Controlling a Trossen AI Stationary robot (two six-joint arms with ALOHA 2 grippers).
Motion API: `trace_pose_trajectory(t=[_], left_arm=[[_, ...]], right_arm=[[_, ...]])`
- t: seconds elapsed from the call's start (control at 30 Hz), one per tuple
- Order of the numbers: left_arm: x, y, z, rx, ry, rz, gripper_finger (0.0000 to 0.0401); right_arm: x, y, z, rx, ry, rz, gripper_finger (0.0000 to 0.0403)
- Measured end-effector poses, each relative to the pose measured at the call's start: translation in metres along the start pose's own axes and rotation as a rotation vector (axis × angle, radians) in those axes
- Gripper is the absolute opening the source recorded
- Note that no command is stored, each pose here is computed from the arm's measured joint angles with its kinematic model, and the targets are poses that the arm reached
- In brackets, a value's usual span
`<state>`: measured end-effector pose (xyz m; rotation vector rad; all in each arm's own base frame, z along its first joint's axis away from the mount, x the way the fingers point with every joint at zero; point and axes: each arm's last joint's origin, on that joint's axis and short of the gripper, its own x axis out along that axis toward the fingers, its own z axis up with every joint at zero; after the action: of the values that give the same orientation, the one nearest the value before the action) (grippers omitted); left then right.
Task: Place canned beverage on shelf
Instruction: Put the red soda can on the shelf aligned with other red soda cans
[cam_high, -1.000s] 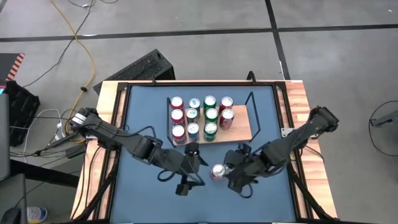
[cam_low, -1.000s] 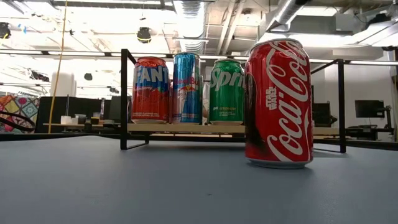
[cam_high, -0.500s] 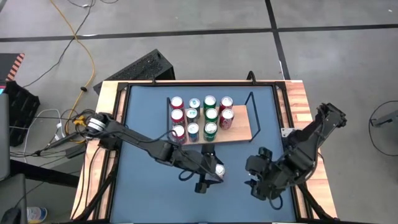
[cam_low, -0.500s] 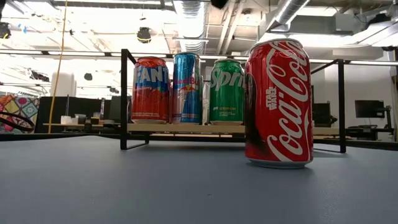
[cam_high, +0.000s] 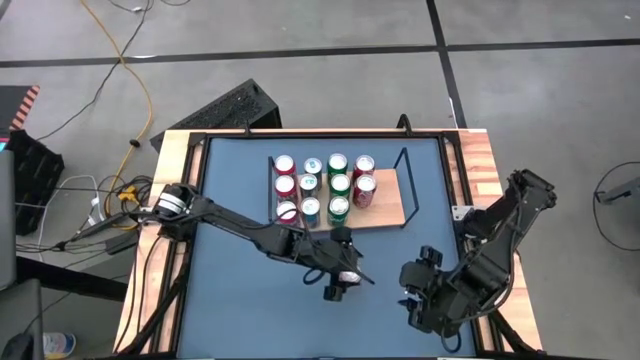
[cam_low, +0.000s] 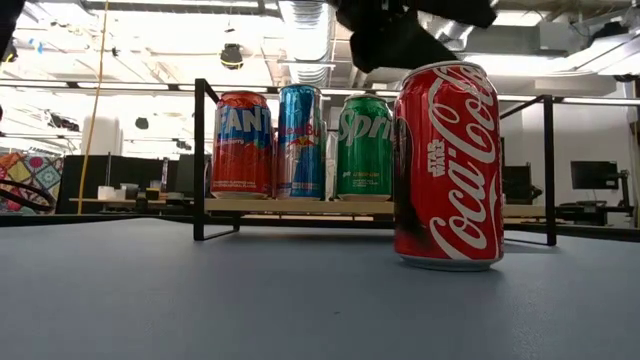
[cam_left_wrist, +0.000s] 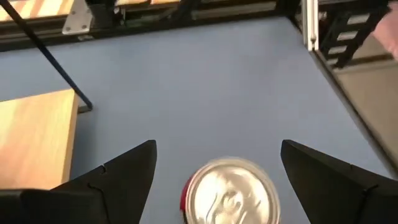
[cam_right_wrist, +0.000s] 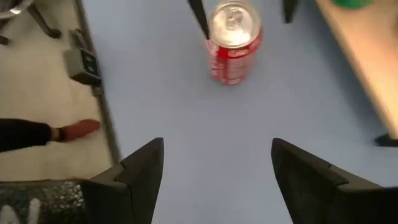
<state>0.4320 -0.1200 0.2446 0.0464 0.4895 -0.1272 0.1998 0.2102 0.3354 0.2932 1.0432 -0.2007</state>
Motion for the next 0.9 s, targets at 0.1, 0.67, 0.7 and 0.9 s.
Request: trace_pose_trajectory(t=[0.1, 0.67, 0.7, 0.9], left_arm=[[0.000, 0.003, -0.004, 0.012, 0.043, 0.005, 0.0329], [0.018, -0.006, -0.027, 0.016, 0.134, -0.018, 0.0322], [0.018, -0.006, -0.027, 0.015, 0.134, -0.018, 0.0315], [0.018, -0.006, -0.026, -0.019, 0.131, -0.013, 0.0276]], right_arm=[[0.004, 0.002, -0.001, -0.008, 0.008, -0.018, 0.0282], [0.008, 0.007, -0.007, -0.007, 0.026, -0.025, 0.0282], [0.008, 0.007, -0.007, -0.006, 0.026, -0.024, 0.0282], [0.008, 0.006, -0.008, 0.009, 0.029, -0.032, 0.0282]])
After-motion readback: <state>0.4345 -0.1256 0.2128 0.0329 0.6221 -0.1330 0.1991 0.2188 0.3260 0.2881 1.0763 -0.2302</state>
